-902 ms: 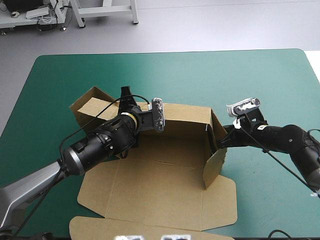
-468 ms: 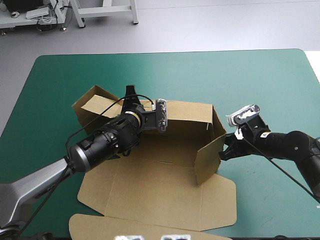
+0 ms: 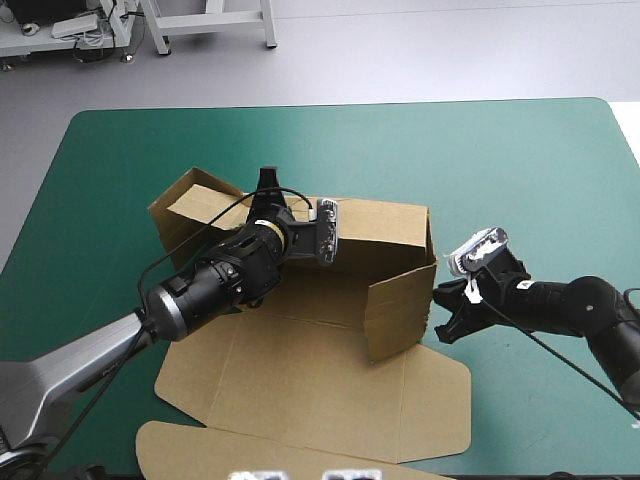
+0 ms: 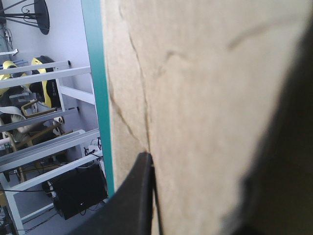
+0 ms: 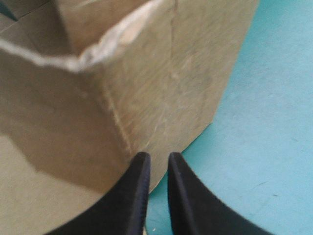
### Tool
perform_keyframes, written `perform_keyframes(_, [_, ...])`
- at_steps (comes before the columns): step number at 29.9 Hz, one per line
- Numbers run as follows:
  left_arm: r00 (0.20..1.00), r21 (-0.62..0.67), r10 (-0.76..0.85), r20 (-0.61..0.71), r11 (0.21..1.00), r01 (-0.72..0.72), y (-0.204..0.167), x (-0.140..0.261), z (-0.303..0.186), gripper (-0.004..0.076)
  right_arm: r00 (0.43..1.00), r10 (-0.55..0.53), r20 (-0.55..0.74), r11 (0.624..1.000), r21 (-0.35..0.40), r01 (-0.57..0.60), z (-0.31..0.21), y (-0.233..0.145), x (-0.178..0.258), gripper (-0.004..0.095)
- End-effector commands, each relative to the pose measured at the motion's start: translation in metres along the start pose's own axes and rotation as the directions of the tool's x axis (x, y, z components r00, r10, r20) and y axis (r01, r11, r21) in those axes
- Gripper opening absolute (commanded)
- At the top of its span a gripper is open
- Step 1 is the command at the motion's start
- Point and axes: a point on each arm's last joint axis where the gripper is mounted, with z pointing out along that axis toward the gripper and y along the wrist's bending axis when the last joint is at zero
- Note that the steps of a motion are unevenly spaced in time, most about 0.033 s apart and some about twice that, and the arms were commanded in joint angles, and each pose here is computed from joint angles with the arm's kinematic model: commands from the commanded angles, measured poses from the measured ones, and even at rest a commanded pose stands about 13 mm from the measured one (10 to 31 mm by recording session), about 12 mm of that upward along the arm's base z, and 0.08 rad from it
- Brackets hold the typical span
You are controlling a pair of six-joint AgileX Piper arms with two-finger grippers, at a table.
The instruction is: Fold the box
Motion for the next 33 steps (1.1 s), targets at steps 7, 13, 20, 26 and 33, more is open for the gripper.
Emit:
perform_keyframes(7, [0.996, 0.165, -0.09, 0.028, 0.983, 0.084, -0.024, -0.01, 0.01, -0.0008, 0.997, -0.002, 0.075, 0.995, -0.103, 0.009, -0.012, 0.014, -0.011, 0.0732])
perform_keyframes(13, [0.993, 0.174, -0.116, 0.019, 0.979, 0.111, -0.021, -0.01, 0.008, -0.0008, 0.988, -0.01, 0.157, 0.995, -0.099, 0.025, -0.004, 0.019, -0.022, 0.0729])
perform_keyframes(20, [0.965, 0.16, -0.251, 0.072, 0.958, 0.237, 0.011, -0.023, -0.01, -0.0008, 0.981, -0.009, 0.192, 1.0, -0.013, 0.012, 0.012, 0.024, -0.03, 0.0729])
perform_keyframes(26, [0.956, 0.217, -0.256, 0.14, 0.95, 0.223, 0.023, -0.034, -0.021, -0.0008, 0.984, 0.031, 0.174, 0.993, 0.11, -0.05, 0.022, 0.013, -0.03, 0.0692])
perform_keyframes(33, [0.98, 0.321, -0.141, 0.137, 0.943, 0.09, 0.011, -0.032, -0.023, -0.0009, 0.992, 0.051, 0.118, 0.991, 0.119, -0.065, 0.026, 0.011, -0.025, 0.0407])
